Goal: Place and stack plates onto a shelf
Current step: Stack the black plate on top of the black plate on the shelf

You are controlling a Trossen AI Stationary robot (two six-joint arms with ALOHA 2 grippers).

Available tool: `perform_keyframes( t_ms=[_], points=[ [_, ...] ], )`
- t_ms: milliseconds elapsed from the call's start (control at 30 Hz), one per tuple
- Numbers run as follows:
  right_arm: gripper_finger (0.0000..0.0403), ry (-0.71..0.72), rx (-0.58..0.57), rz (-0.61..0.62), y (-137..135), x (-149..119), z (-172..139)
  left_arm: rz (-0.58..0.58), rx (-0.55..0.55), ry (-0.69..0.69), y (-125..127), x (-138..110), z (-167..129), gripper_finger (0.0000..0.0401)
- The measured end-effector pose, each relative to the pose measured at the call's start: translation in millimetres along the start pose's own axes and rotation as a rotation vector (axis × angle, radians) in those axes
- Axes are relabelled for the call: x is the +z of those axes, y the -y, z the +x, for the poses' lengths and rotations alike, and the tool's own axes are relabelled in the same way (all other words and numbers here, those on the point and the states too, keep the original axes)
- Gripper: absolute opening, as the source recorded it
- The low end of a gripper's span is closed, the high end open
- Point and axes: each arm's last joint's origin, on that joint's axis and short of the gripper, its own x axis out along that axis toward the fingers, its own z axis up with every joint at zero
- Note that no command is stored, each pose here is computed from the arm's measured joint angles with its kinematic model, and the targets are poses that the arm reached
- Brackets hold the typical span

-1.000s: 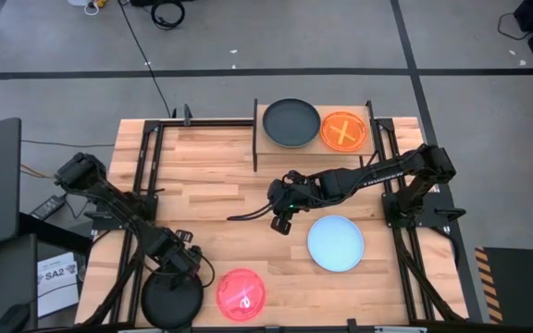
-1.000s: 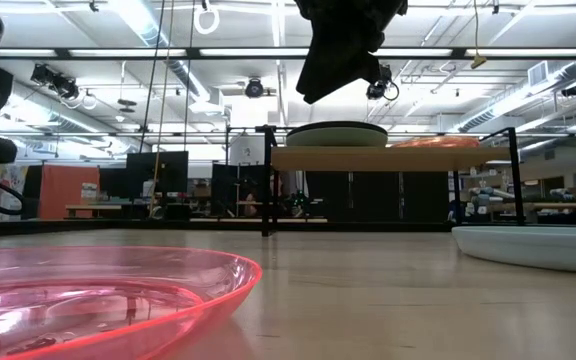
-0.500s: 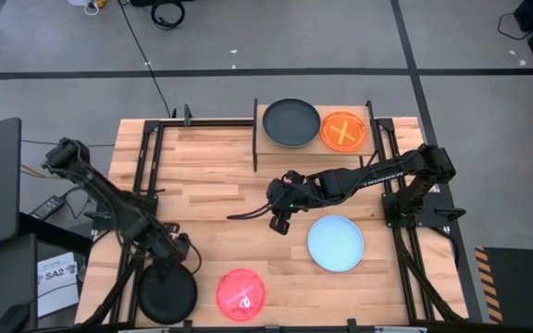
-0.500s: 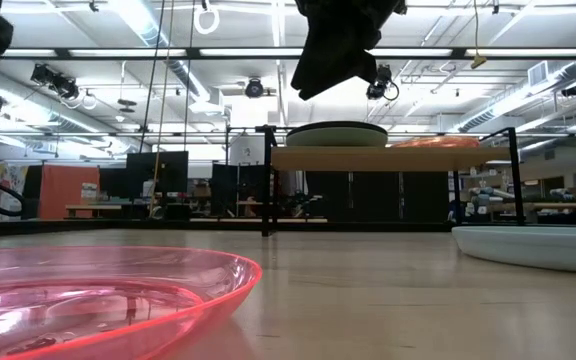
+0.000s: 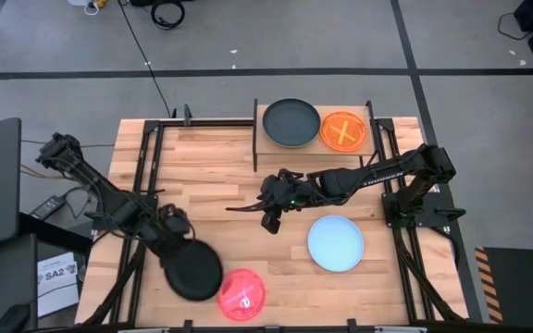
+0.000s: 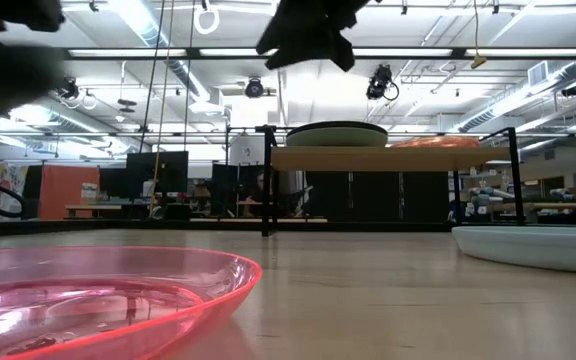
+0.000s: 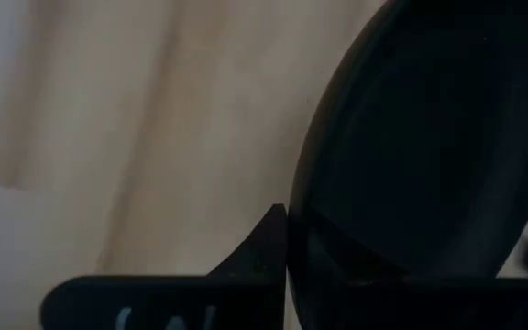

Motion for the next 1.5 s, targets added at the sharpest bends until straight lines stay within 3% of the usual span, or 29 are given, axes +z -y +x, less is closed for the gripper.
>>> perform_keyframes(
  t_ms=[300,800,1267,1500],
  points=[
    [0.0129,0.146,0.051,0.043,-5.3,14.5,-1.1,-0.147,0.27,0.18,-28.2,21.1,3.7,0.0022],
    [0.0129,0.217,-0.097,0.081,12.3,23.2,2.0,-0.365,0.559,0.38,-70.6,50.6,3.6,0.0022],
    [0.0129,0.203,-0.181,0.098,34.0,24.1,21.2,-0.334,0.537,0.573,-75.1,80.4,0.5,0.0023],
    [0.0129,0.211,-0.189,0.043,35.7,26.0,21.8,-0.332,0.526,0.595,-74.4,83.4,-0.1,0.0023]
  ],
)
